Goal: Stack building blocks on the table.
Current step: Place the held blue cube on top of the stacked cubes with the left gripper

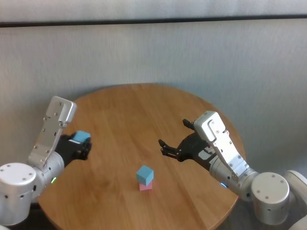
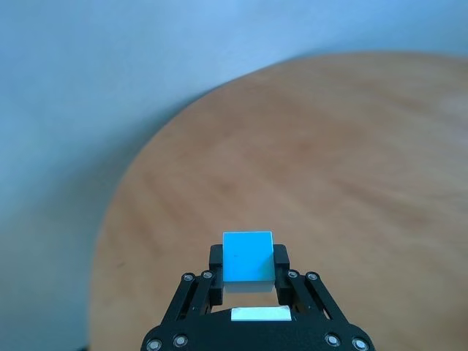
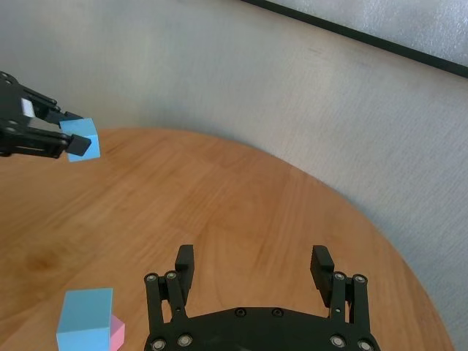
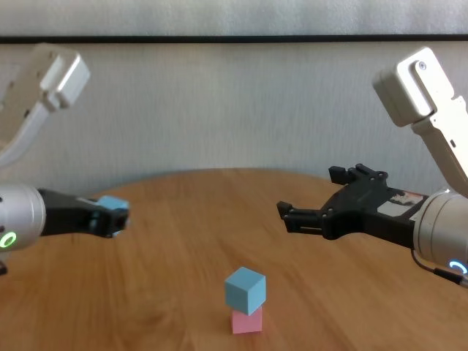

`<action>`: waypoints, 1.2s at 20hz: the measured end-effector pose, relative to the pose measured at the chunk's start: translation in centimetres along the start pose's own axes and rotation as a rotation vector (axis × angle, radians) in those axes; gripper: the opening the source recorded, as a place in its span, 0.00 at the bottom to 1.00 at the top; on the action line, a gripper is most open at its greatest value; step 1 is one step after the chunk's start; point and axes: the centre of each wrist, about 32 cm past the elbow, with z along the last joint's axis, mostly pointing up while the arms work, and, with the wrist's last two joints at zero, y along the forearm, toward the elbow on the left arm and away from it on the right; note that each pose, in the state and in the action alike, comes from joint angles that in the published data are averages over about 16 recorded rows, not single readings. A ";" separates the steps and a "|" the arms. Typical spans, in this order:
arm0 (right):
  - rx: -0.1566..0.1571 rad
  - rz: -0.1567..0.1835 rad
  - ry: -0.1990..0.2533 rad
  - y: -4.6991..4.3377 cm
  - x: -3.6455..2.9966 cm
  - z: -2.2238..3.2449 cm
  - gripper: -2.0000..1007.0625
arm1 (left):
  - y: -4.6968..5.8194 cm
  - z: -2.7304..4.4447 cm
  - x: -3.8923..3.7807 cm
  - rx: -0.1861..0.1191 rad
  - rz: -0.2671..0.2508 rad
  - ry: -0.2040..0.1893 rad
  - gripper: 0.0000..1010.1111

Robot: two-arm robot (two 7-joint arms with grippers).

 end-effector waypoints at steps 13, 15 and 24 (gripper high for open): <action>0.000 0.000 0.000 0.00 0.00 0.00 1.00 | 4.0 2.67 -0.88 -0.080 -0.312 -0.052 0.39; 0.000 0.000 0.000 0.00 0.00 0.00 1.00 | 4.1 2.84 -1.04 -0.078 -0.343 -0.050 0.39; 0.000 0.000 0.000 0.00 0.00 0.00 1.00 | 3.9 3.01 -1.99 -0.052 -0.437 -0.046 0.39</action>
